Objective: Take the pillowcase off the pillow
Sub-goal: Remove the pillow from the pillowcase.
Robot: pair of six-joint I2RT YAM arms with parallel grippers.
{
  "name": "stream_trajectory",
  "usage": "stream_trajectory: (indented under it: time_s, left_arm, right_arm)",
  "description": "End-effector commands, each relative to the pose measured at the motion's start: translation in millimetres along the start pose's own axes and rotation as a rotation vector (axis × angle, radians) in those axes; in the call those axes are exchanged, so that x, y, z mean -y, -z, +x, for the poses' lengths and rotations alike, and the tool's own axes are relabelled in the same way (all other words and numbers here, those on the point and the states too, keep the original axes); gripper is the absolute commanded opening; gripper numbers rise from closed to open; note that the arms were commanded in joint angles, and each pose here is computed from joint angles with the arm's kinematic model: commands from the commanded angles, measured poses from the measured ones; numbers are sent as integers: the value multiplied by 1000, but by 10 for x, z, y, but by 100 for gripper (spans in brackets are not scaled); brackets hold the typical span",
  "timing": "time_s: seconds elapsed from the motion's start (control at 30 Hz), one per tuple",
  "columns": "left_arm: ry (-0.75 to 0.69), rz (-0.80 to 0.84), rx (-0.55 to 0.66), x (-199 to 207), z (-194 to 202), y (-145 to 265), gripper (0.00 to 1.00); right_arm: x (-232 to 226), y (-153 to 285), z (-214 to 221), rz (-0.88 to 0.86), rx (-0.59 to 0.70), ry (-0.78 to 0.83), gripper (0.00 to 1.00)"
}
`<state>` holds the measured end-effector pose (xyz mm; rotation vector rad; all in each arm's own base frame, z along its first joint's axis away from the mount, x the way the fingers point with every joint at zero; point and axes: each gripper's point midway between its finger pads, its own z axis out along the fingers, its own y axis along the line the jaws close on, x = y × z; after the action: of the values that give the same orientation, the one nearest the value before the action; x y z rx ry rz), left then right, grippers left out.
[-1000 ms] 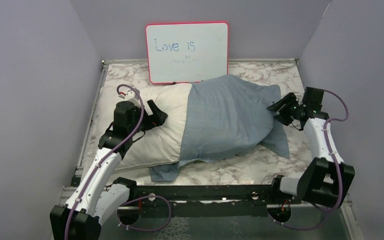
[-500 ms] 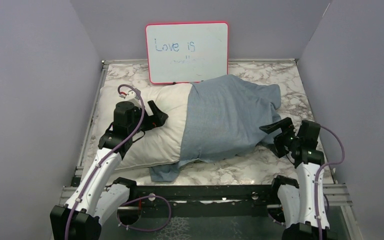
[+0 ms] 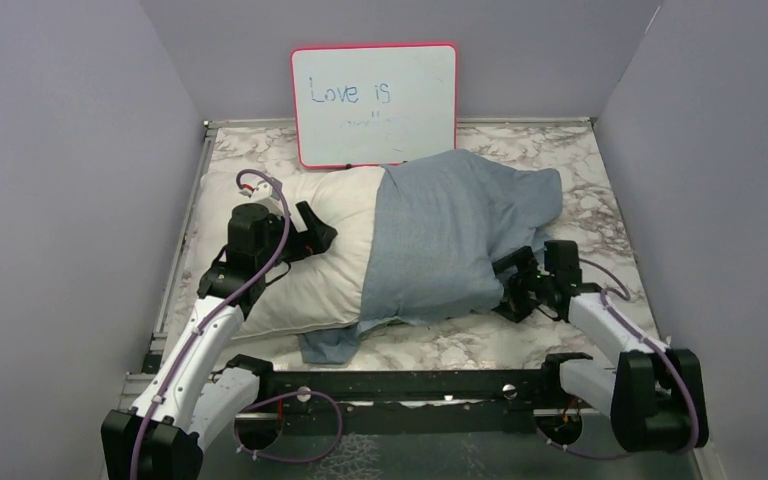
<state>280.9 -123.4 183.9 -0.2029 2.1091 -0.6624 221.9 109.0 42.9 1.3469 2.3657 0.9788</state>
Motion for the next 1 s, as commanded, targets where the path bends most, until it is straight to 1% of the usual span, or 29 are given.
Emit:
stream_trajectory:
  time_s: [0.0,0.07,0.17,0.23,0.27,0.3,0.33,0.37,0.47,0.7,0.83,0.97]
  left_arm:
    - [45,-149,-218,-428,627,21,94]
    - [45,-148,-214,-424,620,30,94]
    - [44,-152,-205,-428,605,47,94]
    - [42,-156,-198,-433,594,53,94]
    - [43,-158,-196,-436,589,52,94]
    - [44,-162,-198,-445,595,48,94]
    - [44,-163,-200,-447,596,43,94]
    - [45,-163,-207,-448,610,37,94]
    - [44,-168,-215,-462,621,25,94]
    - [44,-181,-214,-483,623,32,94]
    - [42,-223,-230,-557,642,24,93]
    - [46,-246,-264,-610,709,-8,87]
  right_arm:
    - [-467,-277,22,-60,75,20,100]
    - [-441,-348,-45,-18,135,-21,98]
    - [-384,-297,-245,11,260,-107,73]
    - [-429,-155,-458,-15,398,-127,50]
    - [-462,-72,-541,-36,455,-127,37]
    - [-515,19,-612,-64,505,-120,20]
    - [-565,105,-669,-86,547,-108,7]
    - [-612,192,-723,-93,586,-85,1]
    - [-802,449,-836,-75,668,-15,0]
    - [-1041,1036,-1239,3,899,103,0]
    - [-1190,1330,-1407,37,965,175,0]
    - [-1280,1623,-1529,85,1042,225,0]
